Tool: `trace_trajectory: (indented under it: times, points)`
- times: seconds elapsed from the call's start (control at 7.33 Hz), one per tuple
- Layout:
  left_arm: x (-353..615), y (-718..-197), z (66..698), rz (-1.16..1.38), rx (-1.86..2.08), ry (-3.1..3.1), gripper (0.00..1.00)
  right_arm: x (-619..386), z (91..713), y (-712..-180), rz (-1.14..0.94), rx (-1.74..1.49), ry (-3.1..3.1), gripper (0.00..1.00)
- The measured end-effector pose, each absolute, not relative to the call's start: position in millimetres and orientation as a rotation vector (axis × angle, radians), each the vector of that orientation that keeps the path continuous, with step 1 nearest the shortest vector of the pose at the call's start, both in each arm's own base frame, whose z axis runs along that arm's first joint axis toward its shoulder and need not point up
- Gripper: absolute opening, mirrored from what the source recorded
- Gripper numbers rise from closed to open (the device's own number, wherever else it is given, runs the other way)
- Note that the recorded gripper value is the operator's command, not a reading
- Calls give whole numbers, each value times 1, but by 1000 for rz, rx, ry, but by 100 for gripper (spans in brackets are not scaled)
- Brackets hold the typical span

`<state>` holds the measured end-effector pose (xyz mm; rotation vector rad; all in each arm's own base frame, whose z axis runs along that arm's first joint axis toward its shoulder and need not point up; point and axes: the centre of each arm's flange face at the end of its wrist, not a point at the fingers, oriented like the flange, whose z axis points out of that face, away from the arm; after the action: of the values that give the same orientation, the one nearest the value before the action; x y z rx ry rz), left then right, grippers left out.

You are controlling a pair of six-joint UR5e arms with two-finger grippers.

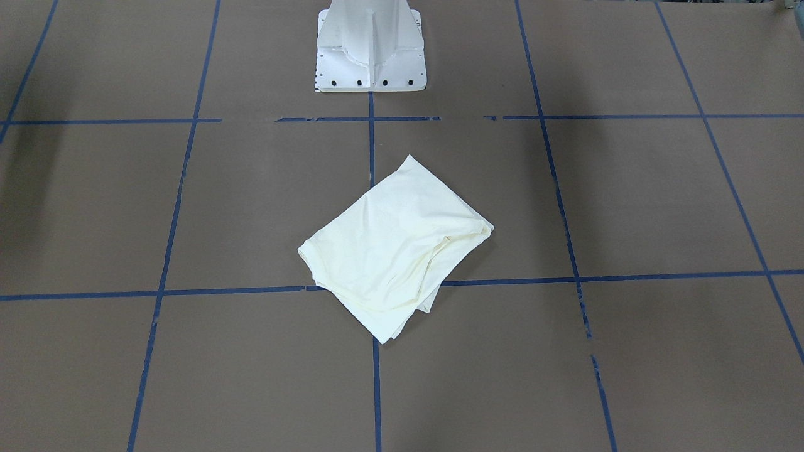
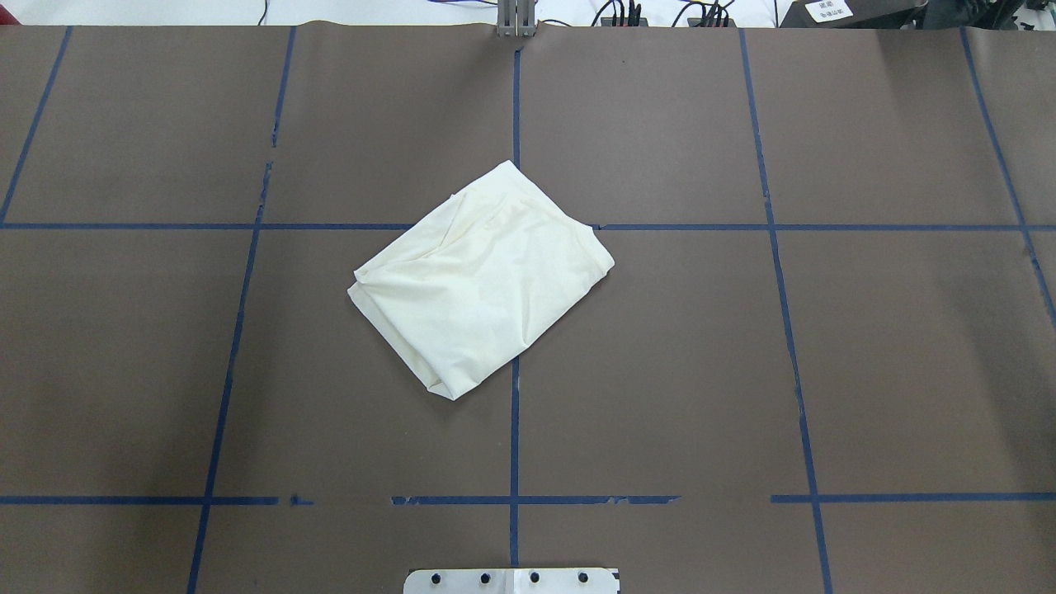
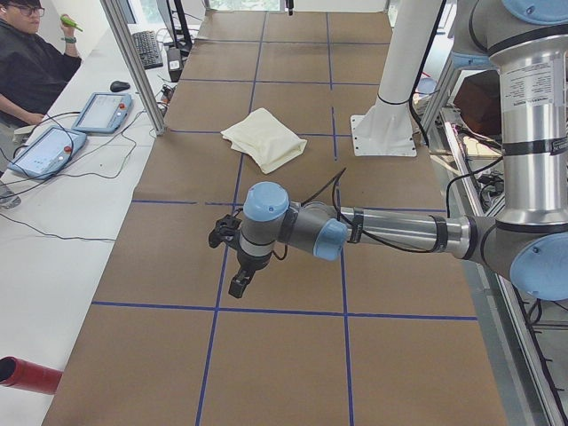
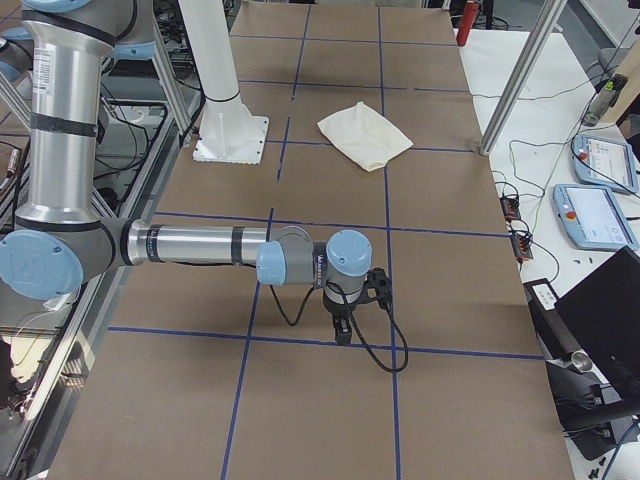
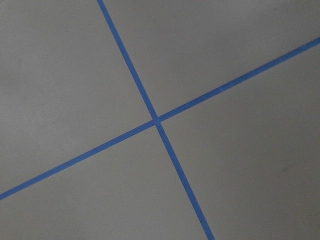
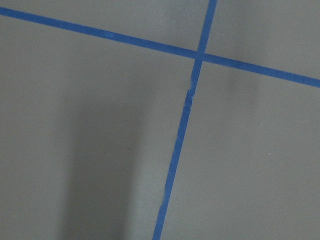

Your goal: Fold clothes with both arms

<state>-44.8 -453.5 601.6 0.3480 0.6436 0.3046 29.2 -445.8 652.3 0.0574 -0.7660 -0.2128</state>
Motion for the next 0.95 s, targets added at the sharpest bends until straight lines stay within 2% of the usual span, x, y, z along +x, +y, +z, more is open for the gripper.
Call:
trace_trajectory:
  times: [0.55, 0.95]
  points:
    - [-45, -453, 671, 240, 195, 658, 100, 42, 668, -454, -133, 31, -777, 100]
    - [-45, -472, 644, 210, 122, 664, 100, 57, 668, -451, -81, 33, -784, 100]
